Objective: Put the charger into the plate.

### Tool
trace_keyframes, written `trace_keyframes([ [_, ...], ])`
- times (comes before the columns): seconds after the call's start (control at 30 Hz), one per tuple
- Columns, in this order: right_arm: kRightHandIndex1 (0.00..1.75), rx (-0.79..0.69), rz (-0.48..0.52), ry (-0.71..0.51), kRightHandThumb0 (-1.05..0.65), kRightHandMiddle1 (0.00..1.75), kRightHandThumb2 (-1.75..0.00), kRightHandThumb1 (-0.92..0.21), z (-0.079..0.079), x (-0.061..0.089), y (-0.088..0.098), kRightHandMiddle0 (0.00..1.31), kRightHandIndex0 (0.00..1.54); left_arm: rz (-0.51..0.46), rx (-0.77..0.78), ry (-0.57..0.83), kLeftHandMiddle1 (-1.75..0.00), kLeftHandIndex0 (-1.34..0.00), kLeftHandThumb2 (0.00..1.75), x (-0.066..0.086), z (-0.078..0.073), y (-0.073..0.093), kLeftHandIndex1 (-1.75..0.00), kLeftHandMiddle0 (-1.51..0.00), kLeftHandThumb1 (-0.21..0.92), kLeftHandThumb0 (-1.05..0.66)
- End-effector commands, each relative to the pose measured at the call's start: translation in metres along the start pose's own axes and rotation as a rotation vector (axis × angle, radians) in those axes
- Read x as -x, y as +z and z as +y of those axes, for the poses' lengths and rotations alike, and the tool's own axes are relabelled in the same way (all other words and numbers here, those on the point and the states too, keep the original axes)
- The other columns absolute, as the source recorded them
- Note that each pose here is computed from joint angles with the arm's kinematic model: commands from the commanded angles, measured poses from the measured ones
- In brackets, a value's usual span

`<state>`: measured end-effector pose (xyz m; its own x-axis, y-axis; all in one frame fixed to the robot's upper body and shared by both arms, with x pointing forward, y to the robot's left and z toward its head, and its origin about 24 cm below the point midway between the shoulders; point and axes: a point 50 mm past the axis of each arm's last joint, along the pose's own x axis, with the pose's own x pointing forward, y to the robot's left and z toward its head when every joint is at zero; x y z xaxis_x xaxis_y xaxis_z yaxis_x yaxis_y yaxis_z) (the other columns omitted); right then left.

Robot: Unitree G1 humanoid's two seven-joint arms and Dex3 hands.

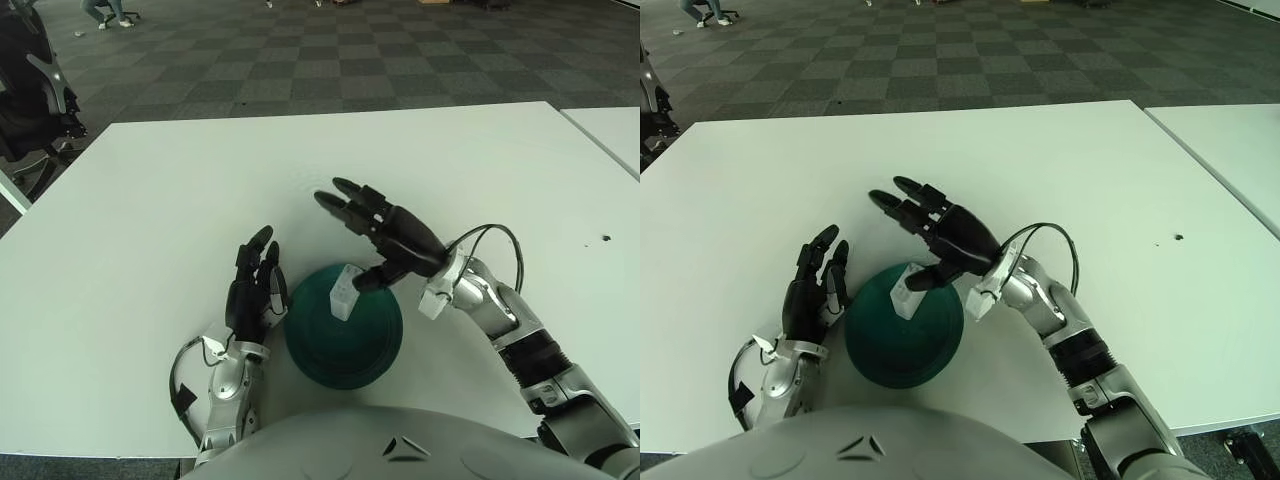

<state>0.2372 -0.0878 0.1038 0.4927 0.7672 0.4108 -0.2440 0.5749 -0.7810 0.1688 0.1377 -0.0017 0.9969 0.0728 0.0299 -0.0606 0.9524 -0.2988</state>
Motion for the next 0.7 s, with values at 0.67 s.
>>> trace_keyframes([
  [0.67,0.0,-0.762,0.58,-0.611,-1.05,0.05,-1.1,-0.92,0.053,0.079,-0.03,0.07,0.0,0.046,-0.08,0.03,-0.01,0.0,1.03,0.026,0.001,0.008,-0.78,-0.33,0.92,-0.88],
])
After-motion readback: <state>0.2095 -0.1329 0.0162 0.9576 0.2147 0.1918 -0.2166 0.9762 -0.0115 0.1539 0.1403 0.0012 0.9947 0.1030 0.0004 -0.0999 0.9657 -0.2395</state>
